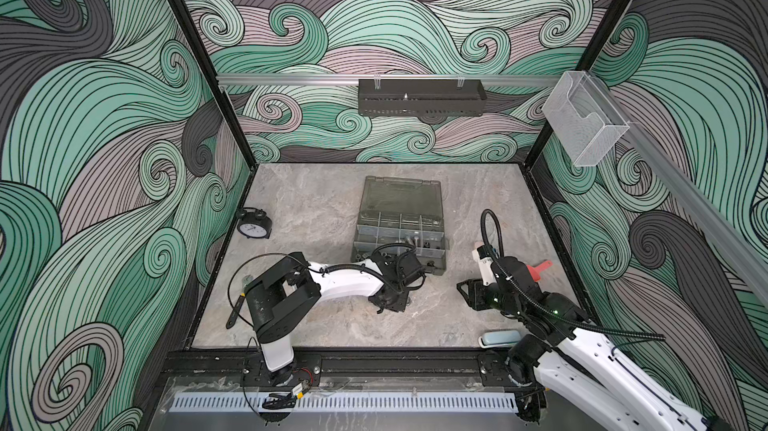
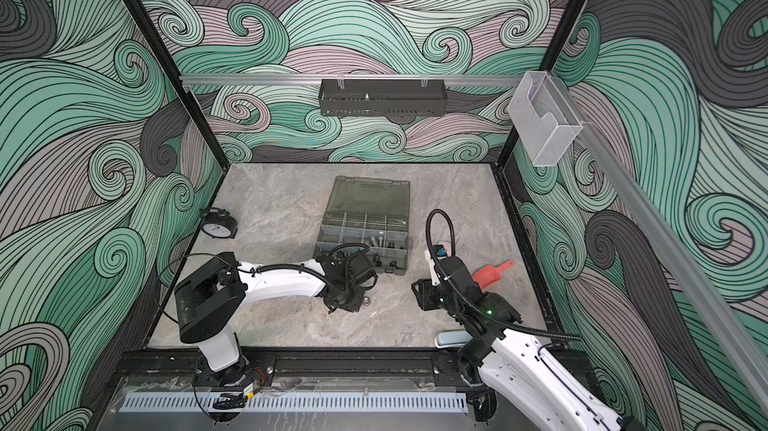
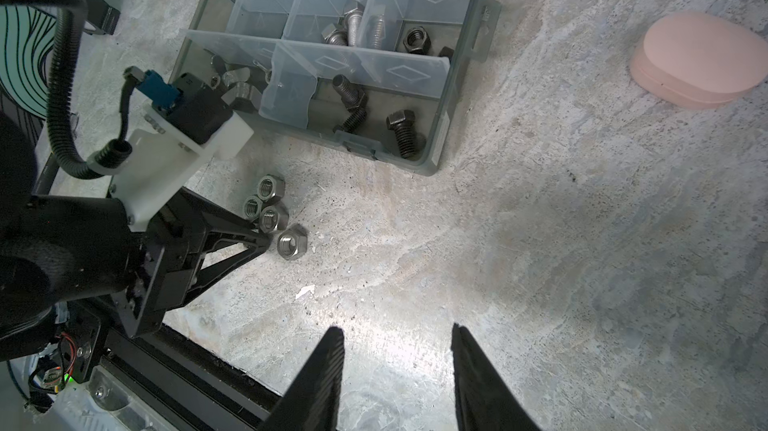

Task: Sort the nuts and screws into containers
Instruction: 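Lower the left gripper onto a silver hex nut and close it, then lift the nut with the left gripper and carry it over a box compartment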

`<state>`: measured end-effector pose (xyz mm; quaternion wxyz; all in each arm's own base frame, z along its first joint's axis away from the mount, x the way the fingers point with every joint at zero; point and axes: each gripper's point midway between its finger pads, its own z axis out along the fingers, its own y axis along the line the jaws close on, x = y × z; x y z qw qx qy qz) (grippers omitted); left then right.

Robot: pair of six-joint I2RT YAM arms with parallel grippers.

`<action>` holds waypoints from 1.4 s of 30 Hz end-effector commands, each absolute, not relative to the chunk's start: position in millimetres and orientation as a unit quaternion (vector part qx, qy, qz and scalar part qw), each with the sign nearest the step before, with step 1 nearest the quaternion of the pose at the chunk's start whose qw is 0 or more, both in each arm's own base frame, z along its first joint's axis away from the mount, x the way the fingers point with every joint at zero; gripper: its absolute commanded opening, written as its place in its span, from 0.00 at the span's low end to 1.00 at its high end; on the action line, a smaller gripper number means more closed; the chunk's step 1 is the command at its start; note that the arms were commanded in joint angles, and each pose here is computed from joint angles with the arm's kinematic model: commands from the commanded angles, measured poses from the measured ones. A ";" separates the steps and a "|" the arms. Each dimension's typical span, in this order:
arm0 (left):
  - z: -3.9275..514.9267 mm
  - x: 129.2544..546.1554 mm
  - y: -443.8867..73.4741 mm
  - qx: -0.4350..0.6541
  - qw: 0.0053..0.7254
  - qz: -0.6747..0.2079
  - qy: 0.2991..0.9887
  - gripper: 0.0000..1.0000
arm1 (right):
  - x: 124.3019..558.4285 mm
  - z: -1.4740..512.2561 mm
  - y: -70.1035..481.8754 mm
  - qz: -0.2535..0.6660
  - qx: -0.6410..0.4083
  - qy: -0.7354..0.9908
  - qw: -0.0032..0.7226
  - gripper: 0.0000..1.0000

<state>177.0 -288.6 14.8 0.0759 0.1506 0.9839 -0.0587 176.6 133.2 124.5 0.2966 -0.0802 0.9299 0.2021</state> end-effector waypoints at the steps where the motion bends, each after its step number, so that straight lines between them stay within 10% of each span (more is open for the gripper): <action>1: 24.6 172.7 -279.1 0.143 0.077 -0.050 0.985 0.26 | 176.6 126.2 132.6 0.202 -0.081 0.929 0.299 0.44; 14: 129.7 269.5 -281.2 0.145 0.221 -0.091 0.960 0.25 | 177.7 129.2 133.8 0.204 -0.086 0.927 0.304 0.44; 26: 103.8 370.1 -269.0 0.106 0.167 -0.085 0.977 0.24 | 180.7 131.0 133.3 0.198 -0.084 0.928 0.305 0.44; 42: 86.4 371.8 -272.7 0.096 0.141 -0.104 0.980 0.39 | 188.4 134.1 142.1 0.194 -0.106 0.930 0.296 0.44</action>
